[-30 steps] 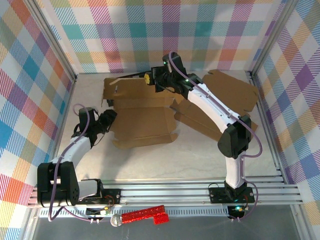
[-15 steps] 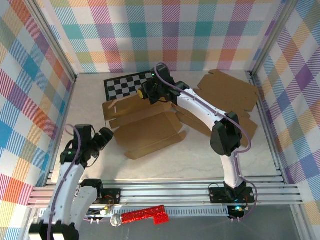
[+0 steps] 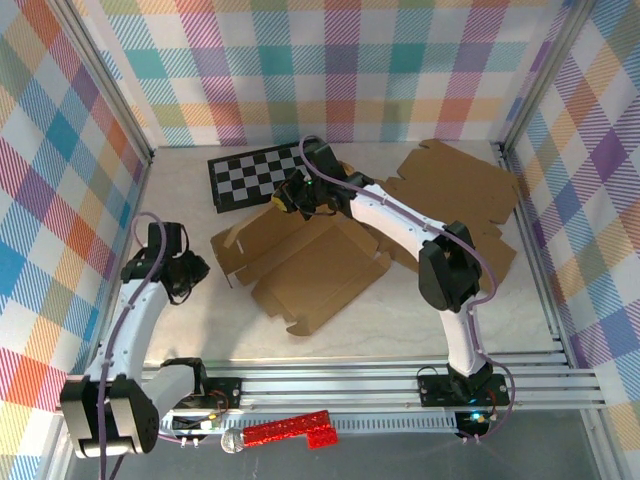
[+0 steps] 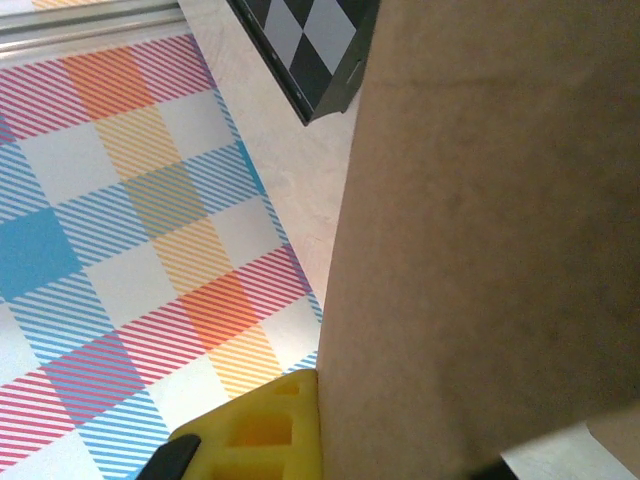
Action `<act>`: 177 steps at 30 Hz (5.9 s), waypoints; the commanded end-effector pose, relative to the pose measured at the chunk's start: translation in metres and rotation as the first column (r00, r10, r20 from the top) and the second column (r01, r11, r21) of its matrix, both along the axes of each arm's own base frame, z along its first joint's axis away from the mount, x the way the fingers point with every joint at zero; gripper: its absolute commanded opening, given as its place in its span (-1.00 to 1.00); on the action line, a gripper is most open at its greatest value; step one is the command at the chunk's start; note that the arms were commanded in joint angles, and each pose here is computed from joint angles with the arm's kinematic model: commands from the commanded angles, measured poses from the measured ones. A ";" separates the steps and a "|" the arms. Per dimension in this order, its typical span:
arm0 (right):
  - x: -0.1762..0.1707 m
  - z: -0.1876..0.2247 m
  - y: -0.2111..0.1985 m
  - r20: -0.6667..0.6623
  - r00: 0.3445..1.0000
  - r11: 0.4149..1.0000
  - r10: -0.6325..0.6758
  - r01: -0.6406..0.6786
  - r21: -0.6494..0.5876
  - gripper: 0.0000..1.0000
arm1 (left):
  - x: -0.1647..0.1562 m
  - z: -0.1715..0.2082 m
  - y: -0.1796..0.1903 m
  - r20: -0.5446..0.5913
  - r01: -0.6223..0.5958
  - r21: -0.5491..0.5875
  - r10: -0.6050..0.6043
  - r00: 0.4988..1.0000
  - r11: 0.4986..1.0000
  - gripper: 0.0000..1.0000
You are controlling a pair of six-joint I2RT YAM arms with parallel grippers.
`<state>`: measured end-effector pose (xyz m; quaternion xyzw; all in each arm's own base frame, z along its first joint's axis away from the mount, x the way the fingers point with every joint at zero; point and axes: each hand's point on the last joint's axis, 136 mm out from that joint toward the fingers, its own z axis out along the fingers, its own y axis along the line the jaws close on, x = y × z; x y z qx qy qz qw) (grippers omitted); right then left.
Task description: Fold the paper box
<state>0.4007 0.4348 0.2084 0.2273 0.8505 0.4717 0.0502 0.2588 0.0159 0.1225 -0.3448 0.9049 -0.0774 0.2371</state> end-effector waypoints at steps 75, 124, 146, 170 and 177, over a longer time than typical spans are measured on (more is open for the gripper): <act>0.001 0.008 0.025 0.313 0.950 0.907 0.021 -0.150 0.393 -1.00 | 0.014 0.004 -0.063 0.169 0.401 0.117 -0.417 0.893 0.908 0.00; -0.011 -0.057 0.038 0.281 0.959 0.908 0.031 -0.145 0.393 -1.00 | 0.051 -0.011 -0.079 0.204 0.455 0.350 -0.540 0.816 0.819 -0.04; -0.036 -0.070 0.035 0.097 0.987 0.955 -0.126 0.095 0.282 -1.00 | 0.074 -0.009 -0.070 0.233 0.297 0.350 -0.389 0.891 0.889 0.01; -0.030 -0.096 0.031 -0.055 0.974 0.961 -0.218 0.224 0.161 -1.00 | 0.091 -0.027 -0.069 0.179 0.292 0.329 -0.363 0.915 0.898 -0.39; -0.024 -0.100 0.032 -0.079 0.966 0.951 -0.247 0.257 0.169 -1.00 | 0.098 -0.027 -0.071 0.218 0.251 0.296 -0.321 0.922 0.922 -0.63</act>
